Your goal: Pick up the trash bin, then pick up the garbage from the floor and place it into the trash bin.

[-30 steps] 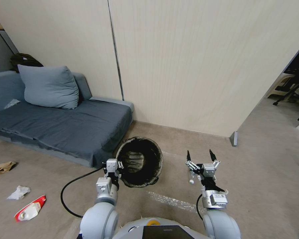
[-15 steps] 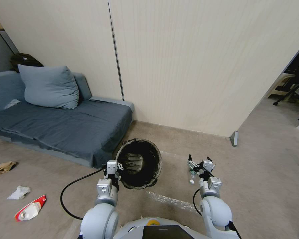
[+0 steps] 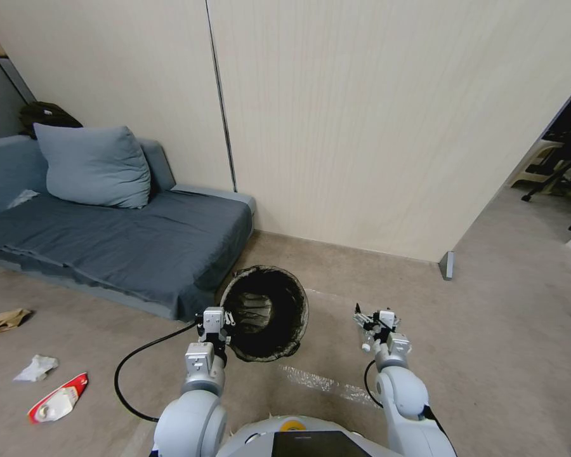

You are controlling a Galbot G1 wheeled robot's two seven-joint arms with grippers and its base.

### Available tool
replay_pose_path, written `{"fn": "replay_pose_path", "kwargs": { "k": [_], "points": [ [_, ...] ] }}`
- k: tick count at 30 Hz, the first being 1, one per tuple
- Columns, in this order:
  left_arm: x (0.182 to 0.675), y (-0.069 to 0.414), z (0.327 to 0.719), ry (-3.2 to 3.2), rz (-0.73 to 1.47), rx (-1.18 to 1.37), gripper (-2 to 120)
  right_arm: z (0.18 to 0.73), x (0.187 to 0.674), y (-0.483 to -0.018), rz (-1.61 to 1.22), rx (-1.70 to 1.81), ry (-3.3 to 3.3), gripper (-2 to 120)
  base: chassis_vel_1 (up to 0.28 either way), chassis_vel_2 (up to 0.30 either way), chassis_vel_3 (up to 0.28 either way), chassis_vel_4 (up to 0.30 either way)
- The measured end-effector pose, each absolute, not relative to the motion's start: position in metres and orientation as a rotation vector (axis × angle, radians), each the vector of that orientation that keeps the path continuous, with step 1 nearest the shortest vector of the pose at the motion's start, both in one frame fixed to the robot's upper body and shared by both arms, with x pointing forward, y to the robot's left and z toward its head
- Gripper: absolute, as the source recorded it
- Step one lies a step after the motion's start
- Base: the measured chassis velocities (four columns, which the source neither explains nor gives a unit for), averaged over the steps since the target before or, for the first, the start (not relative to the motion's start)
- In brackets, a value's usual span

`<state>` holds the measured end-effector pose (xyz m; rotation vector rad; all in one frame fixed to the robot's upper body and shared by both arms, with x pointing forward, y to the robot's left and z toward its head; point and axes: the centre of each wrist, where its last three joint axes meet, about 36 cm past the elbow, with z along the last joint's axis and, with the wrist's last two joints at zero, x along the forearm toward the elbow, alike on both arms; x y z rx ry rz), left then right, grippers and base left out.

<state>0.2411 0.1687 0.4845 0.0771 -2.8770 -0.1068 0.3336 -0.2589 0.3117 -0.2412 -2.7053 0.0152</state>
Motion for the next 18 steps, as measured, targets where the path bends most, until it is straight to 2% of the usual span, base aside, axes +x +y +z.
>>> {"fn": "replay_pose_path", "kwargs": {
  "k": [5,18],
  "points": [
    [0.242,0.168,0.485,-2.883,-0.104,0.073,1,0.28,0.348,-0.272,0.031,-0.243,-2.619,100,0.0,0.0,0.0,0.0],
    [0.243,0.168,0.485,-2.89,-0.1,0.07,1,0.256,0.357,-0.28,0.045,-0.249,-2.565,100,0.0,0.0,0.0,0.0]
  ]
}}
